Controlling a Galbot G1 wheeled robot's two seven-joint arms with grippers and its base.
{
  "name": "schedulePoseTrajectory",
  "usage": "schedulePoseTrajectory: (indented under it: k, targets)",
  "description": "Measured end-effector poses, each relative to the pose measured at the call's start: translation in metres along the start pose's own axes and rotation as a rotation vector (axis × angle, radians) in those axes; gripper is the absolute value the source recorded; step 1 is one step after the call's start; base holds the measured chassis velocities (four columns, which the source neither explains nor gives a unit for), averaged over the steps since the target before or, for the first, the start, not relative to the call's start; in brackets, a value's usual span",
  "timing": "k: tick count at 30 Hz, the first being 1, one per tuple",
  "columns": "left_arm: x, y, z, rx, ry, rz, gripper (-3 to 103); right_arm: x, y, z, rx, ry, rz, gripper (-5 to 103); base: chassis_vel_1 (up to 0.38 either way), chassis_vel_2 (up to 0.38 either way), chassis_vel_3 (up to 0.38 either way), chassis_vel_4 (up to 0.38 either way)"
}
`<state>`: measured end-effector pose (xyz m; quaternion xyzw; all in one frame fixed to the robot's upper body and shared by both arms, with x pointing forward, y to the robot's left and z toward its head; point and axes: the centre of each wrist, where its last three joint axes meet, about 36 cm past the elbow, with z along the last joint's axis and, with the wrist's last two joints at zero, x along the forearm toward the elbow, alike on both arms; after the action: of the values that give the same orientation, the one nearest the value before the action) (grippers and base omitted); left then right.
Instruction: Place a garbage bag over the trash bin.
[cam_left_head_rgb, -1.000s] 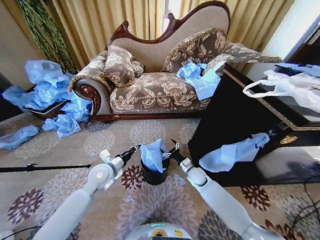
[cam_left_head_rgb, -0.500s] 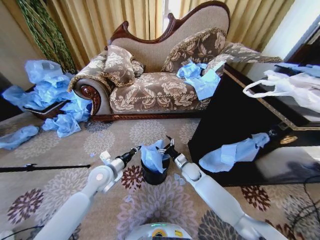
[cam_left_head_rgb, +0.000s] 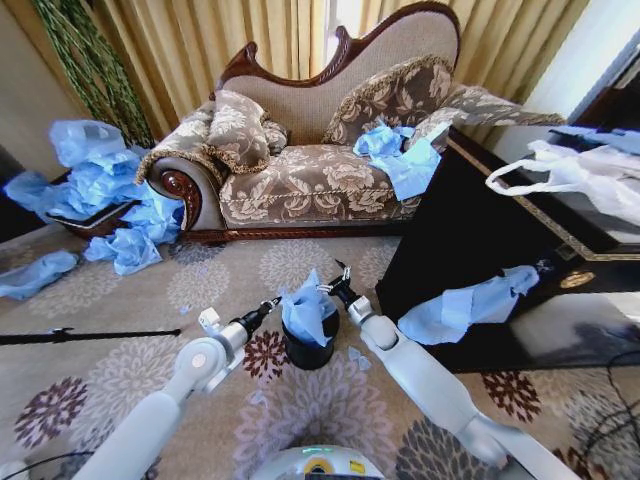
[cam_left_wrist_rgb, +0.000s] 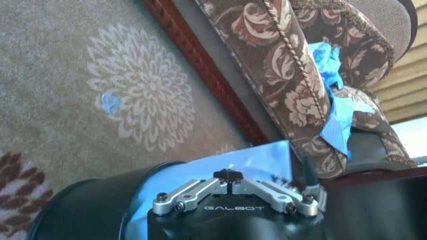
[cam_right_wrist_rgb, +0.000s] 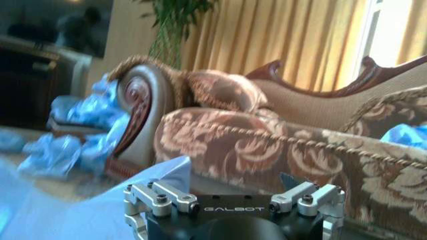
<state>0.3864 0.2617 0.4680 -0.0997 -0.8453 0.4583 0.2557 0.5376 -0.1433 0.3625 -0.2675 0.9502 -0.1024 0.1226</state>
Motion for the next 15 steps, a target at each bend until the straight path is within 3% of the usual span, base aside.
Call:
schedulePoseTrajectory:
  k: [7, 15]
  targets:
    - [0.002, 0.007, 0.004, -0.009, 0.004, -0.014, 0, -0.012, -0.002, 0.004, 0.004, -0.007, 0.087, 100, 0.000, 0.000, 0.000, 0.000]
    - [-0.007, 0.014, -0.013, -0.052, -0.024, -0.022, 0, -0.009, -0.015, 0.008, 0.042, 0.016, 0.196, 100, 0.000, 0.000, 0.000, 0.000]
